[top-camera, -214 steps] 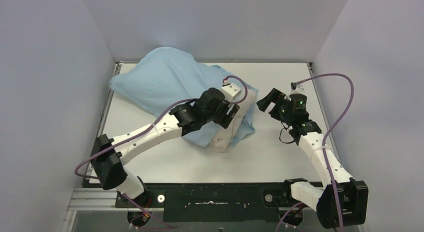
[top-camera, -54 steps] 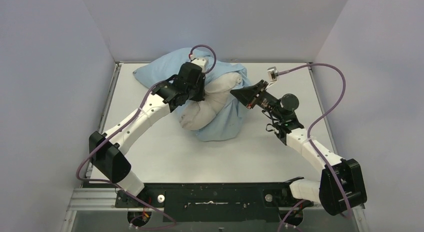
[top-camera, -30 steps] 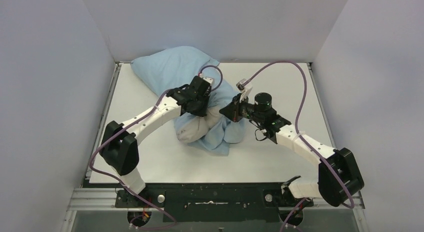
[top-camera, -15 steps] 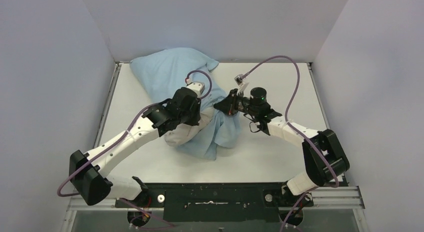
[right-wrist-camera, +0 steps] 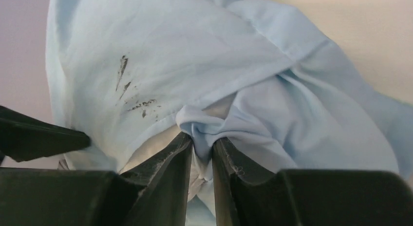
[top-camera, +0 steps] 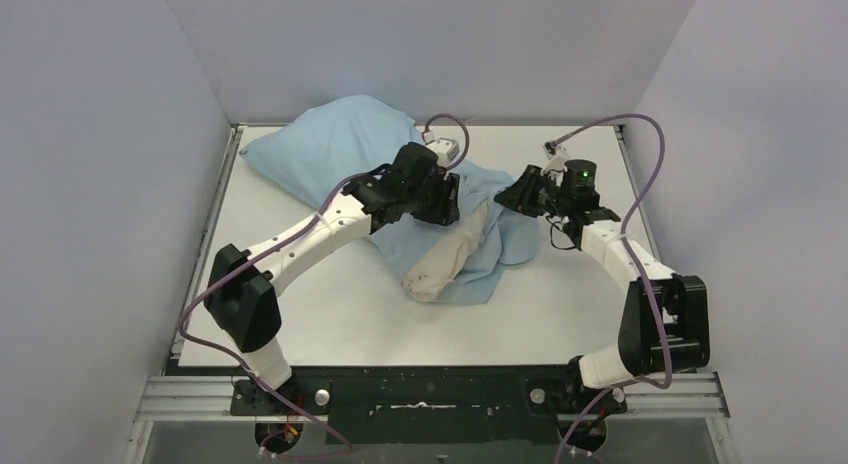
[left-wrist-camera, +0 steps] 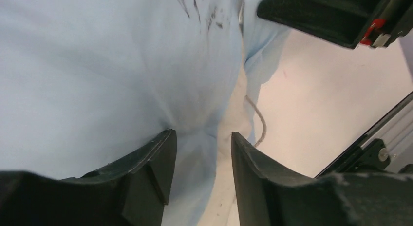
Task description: Put the pillow into the pillowcase
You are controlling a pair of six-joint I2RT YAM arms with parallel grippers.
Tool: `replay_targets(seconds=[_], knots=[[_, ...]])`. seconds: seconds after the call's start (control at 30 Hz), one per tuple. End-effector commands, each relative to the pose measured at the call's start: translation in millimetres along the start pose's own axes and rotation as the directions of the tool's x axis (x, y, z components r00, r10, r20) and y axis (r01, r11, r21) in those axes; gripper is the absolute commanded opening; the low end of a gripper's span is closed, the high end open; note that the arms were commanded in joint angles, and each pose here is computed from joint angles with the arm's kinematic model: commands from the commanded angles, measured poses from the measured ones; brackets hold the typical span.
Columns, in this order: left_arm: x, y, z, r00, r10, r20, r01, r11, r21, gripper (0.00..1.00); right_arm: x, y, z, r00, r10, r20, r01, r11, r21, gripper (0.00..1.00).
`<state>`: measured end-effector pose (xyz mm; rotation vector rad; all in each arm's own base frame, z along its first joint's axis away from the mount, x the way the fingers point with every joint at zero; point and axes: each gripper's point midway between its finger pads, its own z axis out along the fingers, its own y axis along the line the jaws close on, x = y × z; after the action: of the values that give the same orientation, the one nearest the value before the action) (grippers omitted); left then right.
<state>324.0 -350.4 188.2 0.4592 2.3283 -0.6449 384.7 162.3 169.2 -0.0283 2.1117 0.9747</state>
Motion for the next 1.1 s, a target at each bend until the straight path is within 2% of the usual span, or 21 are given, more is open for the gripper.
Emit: replay_targets(seconds=[0.0,0.1,0.2,0.37,0.43,0.67,0.9,1.07], knots=[[-56.0,-11.8,-54.7,0.986,0.056,0.158,-0.064,0.997,0.046,0.49,13.5,-16.0,-33.1,0.985,0.167,0.047,-0.172,0.974,0.145,0.29],[-55.7,-7.0,-76.6,0.978,0.107,0.181,-0.112,0.994,0.018,0.54,29.1,-17.8,-44.5,0.97,0.228,0.078,-0.239,0.954,0.18,0.44],[-39.5,4.8,-93.2,0.971,0.178,0.159,-0.172,0.984,-0.048,0.56,40.3,-8.4,-54.6,0.966,0.238,0.105,-0.254,0.948,0.191,0.49],[-2.8,-0.5,-110.2,0.955,0.266,0.131,-0.26,0.964,-0.06,0.62,67.9,6.5,-53.3,0.966,0.208,0.155,-0.238,0.948,0.211,0.49],[13.9,-8.2,-108.2,0.944,0.31,0.111,-0.305,0.951,-0.056,0.64,74.7,12.7,-47.9,0.962,0.212,0.171,-0.242,0.953,0.184,0.49],[55.4,-19.6,-89.1,0.907,0.422,0.004,-0.42,0.904,-0.081,0.71,94.8,0.7,-38.0,0.933,0.259,0.248,-0.316,0.922,0.225,0.45],[71.0,-25.9,-67.1,0.874,0.485,-0.028,-0.484,0.865,-0.131,0.76,101.8,-8.1,-27.7,0.886,0.31,0.345,-0.396,0.893,0.215,0.45],[82.2,-24.8,-45.8,0.853,0.52,-0.04,-0.519,0.837,-0.171,0.78,106.4,-15.8,-13.7,0.862,0.359,0.359,-0.451,0.865,0.219,0.44]])
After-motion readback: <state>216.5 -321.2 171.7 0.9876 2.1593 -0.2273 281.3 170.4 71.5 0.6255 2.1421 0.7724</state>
